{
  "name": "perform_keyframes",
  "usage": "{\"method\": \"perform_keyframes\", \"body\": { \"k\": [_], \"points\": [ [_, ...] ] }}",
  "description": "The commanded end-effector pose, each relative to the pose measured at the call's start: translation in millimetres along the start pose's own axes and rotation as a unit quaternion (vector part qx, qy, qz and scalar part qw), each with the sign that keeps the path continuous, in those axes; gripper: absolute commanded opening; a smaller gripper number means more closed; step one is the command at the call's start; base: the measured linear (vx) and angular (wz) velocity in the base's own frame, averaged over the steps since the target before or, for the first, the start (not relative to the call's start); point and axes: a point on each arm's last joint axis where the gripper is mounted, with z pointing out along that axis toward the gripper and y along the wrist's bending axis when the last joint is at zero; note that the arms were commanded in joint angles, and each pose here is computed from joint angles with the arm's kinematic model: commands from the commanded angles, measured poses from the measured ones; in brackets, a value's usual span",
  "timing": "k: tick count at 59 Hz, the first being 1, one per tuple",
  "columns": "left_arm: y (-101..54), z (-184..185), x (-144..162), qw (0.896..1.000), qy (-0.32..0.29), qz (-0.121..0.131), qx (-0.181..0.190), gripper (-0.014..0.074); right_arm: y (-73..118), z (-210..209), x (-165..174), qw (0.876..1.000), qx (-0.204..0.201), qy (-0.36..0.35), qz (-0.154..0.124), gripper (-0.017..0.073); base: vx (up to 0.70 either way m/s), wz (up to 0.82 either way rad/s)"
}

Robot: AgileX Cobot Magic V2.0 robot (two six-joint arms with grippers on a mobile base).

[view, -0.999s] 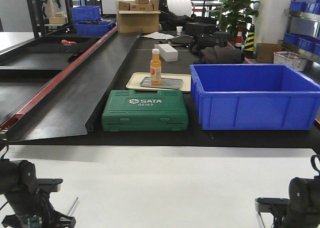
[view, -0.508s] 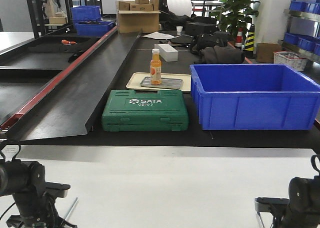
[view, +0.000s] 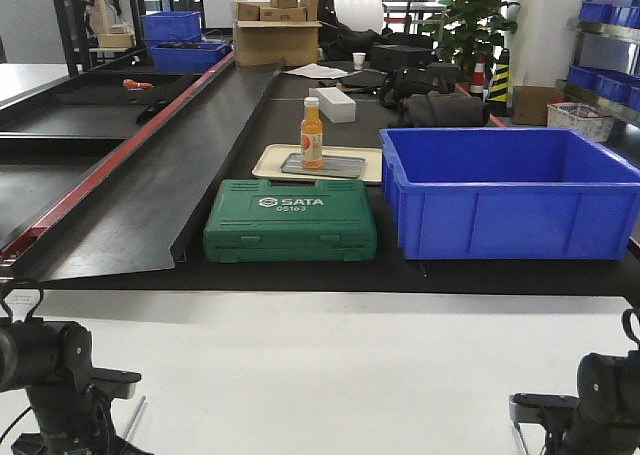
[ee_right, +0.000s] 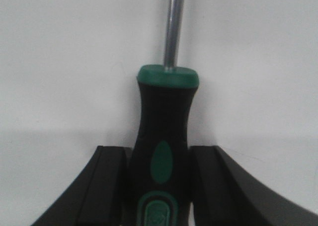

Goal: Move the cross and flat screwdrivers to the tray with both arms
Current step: 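Lower the left gripper and grasp the other green-black screwdriver handle, then lift both held screwdrivers upright and raise both arms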

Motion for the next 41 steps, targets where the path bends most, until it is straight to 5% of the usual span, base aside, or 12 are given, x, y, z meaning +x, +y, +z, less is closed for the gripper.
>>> {"method": "perform_keyframes", "body": {
  "k": [1,26,41],
  "points": [
    [-4.9,-10,-2,1.0,-0.01,-0.011,0.012,-0.0008,1.9,-8,-3,1.0,-0.011,-0.021,0.01,-0.0008,0.0,0.0],
    [-8.0,-58,-5,0.994,-0.11,-0.008,0.009,0.0,4.5,-54,-4,0.996,-0.014,-0.093,0.006,-0.0008,0.0,0.0],
    [-19.2,-136,8,0.972,-0.234,0.005,0.007,0.0,8.9,-133,11,0.977,-0.021,-0.212,0.001,-0.0008,0.0,0.0]
  ]
}}
